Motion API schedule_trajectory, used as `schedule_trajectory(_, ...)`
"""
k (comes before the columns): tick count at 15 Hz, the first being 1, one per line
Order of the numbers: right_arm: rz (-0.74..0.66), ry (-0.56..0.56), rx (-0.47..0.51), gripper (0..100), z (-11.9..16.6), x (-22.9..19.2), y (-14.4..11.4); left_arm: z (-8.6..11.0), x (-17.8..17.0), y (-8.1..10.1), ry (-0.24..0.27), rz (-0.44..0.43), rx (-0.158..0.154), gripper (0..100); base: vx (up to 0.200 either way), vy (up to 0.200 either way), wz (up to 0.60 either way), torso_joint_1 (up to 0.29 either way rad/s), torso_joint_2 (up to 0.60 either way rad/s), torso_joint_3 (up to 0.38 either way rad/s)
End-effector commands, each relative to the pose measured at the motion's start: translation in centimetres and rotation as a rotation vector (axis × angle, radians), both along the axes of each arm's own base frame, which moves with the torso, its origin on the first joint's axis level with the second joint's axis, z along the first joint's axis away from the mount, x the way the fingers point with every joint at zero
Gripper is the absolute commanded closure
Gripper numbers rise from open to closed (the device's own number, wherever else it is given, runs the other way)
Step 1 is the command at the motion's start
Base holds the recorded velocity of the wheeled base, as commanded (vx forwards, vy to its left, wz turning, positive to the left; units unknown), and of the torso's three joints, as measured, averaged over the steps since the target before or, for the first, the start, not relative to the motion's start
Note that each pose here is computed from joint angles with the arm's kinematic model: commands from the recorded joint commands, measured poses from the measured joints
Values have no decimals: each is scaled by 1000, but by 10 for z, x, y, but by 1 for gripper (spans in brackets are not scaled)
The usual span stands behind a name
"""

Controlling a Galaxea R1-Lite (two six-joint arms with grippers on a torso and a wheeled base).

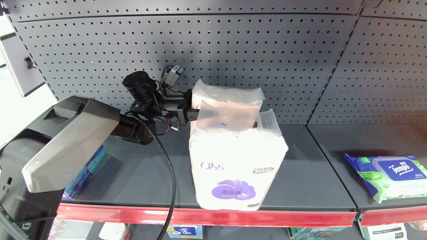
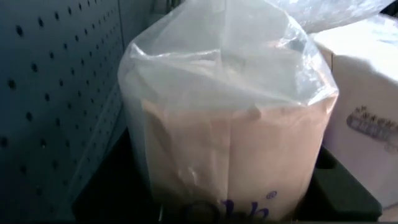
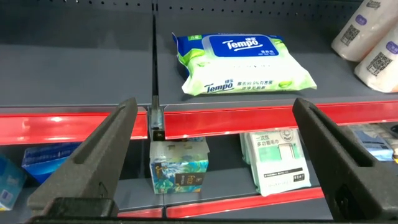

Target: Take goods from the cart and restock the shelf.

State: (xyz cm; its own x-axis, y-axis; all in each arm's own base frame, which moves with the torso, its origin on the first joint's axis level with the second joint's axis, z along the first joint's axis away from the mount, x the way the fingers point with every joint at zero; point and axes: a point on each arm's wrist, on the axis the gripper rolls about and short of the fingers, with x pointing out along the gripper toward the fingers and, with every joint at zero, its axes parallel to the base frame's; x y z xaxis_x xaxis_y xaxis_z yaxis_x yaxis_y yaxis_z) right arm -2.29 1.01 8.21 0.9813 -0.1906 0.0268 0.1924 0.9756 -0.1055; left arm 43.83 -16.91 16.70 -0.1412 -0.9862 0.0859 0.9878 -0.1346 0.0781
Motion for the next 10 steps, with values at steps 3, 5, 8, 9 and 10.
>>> schedule_trajectory(3, 0, 1, 0, 0, 0, 0, 0, -6, 3, 1, -21, 3, -8, 100, 0, 0, 0, 0, 0, 0)
schedule_trajectory(5, 0, 1, 0, 0, 0, 0, 0, -15, 7, 0, -30, 6, -12, 100, 0, 0, 0, 0, 0, 0)
schedule_trajectory(8, 0, 1, -1, 0, 0, 0, 0, -22, 2, 2, -55, -1, -21, 100, 0, 0, 0, 0, 0, 0)
schedule_trajectory(9, 0, 1, -1, 0, 0, 0, 0, -30, -4, 7, -17, 4, -16, 100, 0, 0, 0, 0, 0, 0)
schedule_trajectory(10, 0, 1, -1, 0, 0, 0, 0, -32, -4, 10, -14, 7, -16, 100, 0, 0, 0, 0, 0, 0)
